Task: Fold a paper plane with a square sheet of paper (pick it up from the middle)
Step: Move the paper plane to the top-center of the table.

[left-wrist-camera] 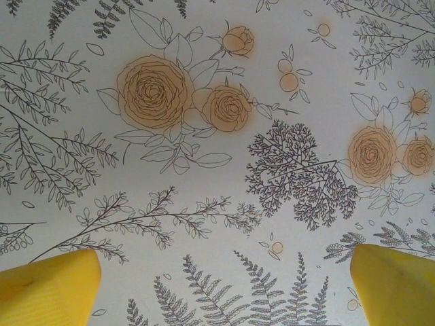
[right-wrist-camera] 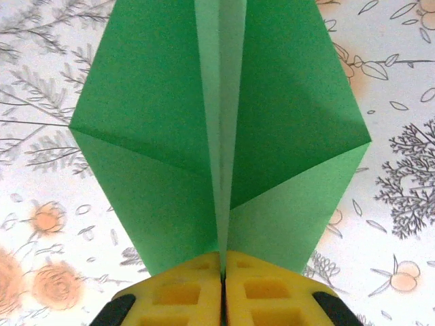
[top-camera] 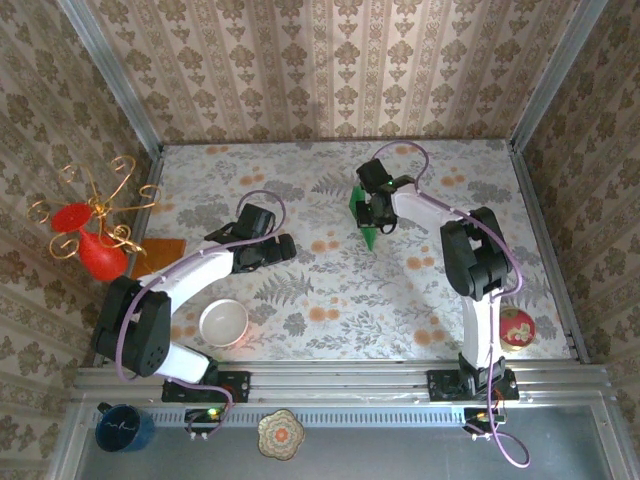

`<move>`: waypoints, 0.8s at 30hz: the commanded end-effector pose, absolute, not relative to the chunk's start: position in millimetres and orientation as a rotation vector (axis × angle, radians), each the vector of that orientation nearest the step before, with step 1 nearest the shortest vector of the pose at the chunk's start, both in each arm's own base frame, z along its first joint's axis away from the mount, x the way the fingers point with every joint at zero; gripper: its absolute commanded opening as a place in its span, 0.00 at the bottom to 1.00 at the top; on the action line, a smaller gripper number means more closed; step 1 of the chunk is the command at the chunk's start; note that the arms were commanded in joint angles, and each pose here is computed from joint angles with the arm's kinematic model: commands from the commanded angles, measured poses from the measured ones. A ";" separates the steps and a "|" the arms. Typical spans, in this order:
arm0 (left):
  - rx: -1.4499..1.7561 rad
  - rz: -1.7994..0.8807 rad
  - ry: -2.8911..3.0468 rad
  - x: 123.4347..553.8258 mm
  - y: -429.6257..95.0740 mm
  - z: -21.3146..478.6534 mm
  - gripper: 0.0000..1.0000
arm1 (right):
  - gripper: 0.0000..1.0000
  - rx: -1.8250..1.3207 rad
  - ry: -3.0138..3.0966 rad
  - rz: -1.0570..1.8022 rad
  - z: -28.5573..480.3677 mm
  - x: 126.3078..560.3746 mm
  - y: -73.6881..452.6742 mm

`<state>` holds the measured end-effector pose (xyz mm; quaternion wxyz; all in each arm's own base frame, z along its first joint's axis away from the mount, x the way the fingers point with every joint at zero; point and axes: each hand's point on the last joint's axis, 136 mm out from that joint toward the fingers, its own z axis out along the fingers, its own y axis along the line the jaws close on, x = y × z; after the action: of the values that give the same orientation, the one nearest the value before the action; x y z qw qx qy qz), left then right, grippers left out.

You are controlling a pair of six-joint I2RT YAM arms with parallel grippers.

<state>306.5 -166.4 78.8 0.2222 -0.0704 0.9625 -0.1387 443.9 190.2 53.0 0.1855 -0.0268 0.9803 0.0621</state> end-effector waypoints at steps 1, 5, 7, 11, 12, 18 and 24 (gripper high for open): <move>-0.195 -0.386 2.680 303.7 -165.3 75.1 0.96 | 0.14 -0.122 2.814 0.066 45.9 443.9 178.1; -0.197 -0.394 2.681 303.1 -166.5 74.6 0.96 | 0.21 -0.101 2.835 0.043 39.8 443.1 175.6; -0.198 -0.394 2.681 303.0 -166.5 74.6 0.97 | 0.22 -0.093 2.848 0.050 35.6 440.7 176.0; -0.200 -0.401 2.683 303.9 -167.8 73.8 0.97 | 0.23 -0.081 2.862 0.070 29.5 437.4 177.9; -0.201 -0.402 2.684 304.0 -168.2 73.6 0.97 | 0.23 -0.079 2.865 0.080 28.2 437.2 179.4; -0.201 -0.408 2.690 303.4 -169.5 72.0 0.98 | 0.24 -0.060 2.882 0.079 19.4 437.2 179.6; -0.197 -0.410 2.689 302.7 -169.7 72.3 0.99 | 0.25 -0.046 2.887 0.050 13.0 438.9 177.3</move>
<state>305.0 -170.1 75.0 0.2126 -0.0677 0.9638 -0.1458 439.7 181.8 20.0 0.1382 -0.0273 0.9896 0.0287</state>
